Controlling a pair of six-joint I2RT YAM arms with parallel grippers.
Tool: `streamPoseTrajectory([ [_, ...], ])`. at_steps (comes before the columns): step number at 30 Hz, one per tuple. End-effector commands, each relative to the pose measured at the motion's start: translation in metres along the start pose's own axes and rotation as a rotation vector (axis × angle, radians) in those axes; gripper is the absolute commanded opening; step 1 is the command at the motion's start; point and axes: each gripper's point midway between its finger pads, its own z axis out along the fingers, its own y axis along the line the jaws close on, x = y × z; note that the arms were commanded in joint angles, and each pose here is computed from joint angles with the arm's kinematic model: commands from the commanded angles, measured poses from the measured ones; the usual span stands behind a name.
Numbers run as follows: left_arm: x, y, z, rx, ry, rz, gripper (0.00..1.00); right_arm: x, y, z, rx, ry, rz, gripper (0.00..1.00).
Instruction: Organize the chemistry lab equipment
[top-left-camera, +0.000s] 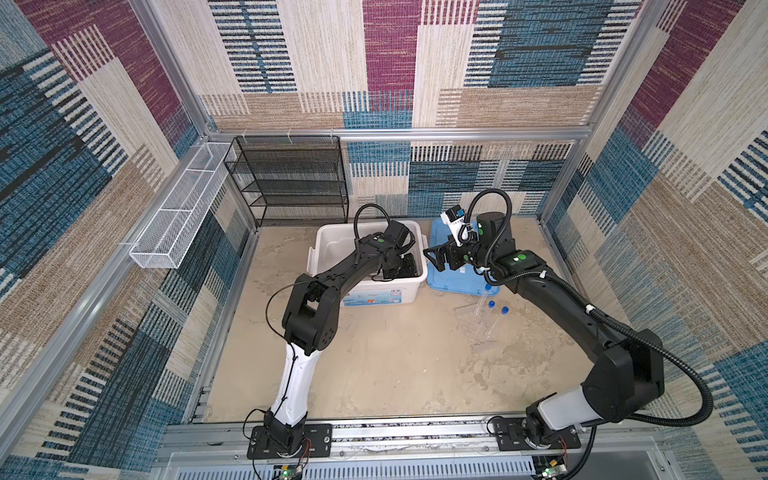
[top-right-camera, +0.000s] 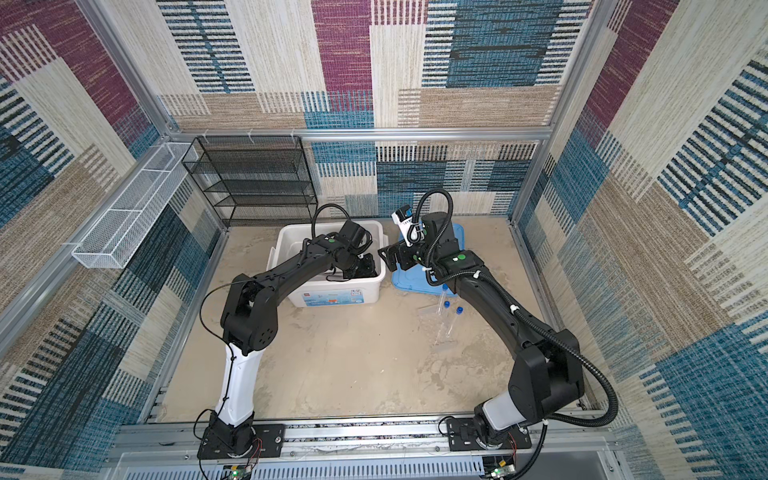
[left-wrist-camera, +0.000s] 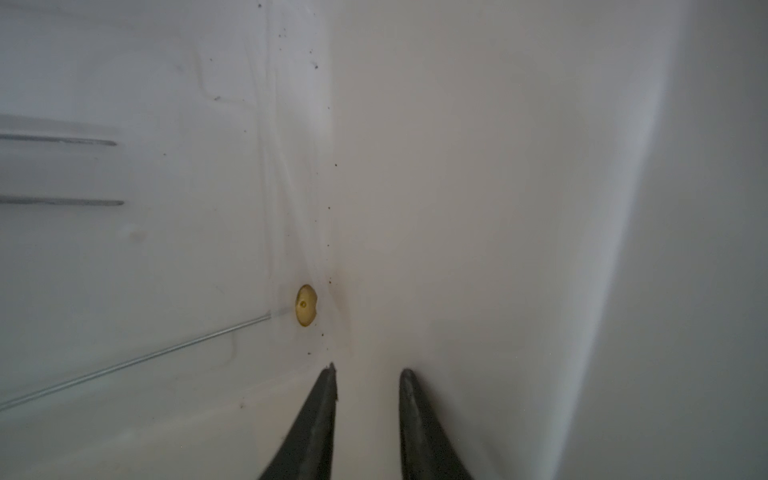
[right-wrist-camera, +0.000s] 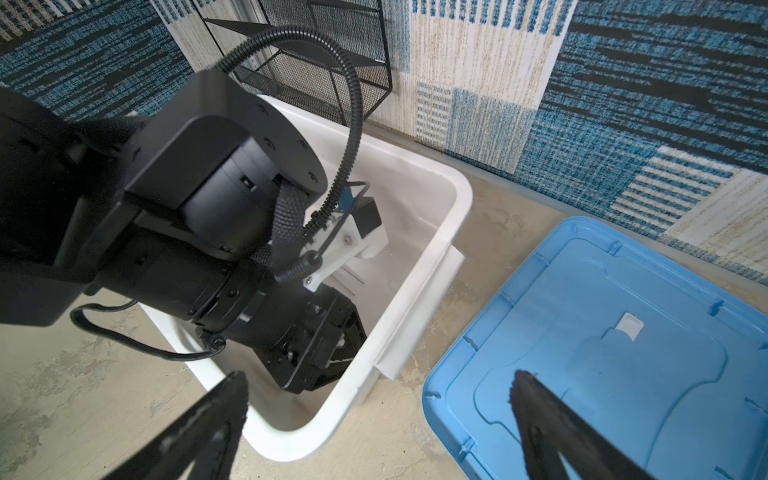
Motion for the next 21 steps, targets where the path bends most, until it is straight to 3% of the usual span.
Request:
streamPoseTrajectory([
  [1,-0.003,-0.002,-0.001,0.012,-0.009,-0.003,0.33,-0.005,0.001,0.003,-0.012,-0.022,-0.001,1.00],
  [7,-0.006,0.000,-0.008,-0.001,-0.028,0.015,0.47,-0.004,0.000,0.006,-0.015,-0.014,0.001,1.00],
  [12,-0.009,0.002,-0.014,-0.012,-0.042,0.026,0.50,-0.004,0.000,0.005,-0.011,-0.015,-0.003,1.00],
  [17,-0.013,0.001,-0.028,-0.023,-0.074,0.054,0.71,-0.005,0.000,0.004,-0.007,-0.017,-0.006,1.00],
  [21,-0.018,-0.004,-0.051,-0.033,-0.128,0.087,0.78,-0.008,0.000,0.002,-0.005,-0.026,-0.010,1.00],
])
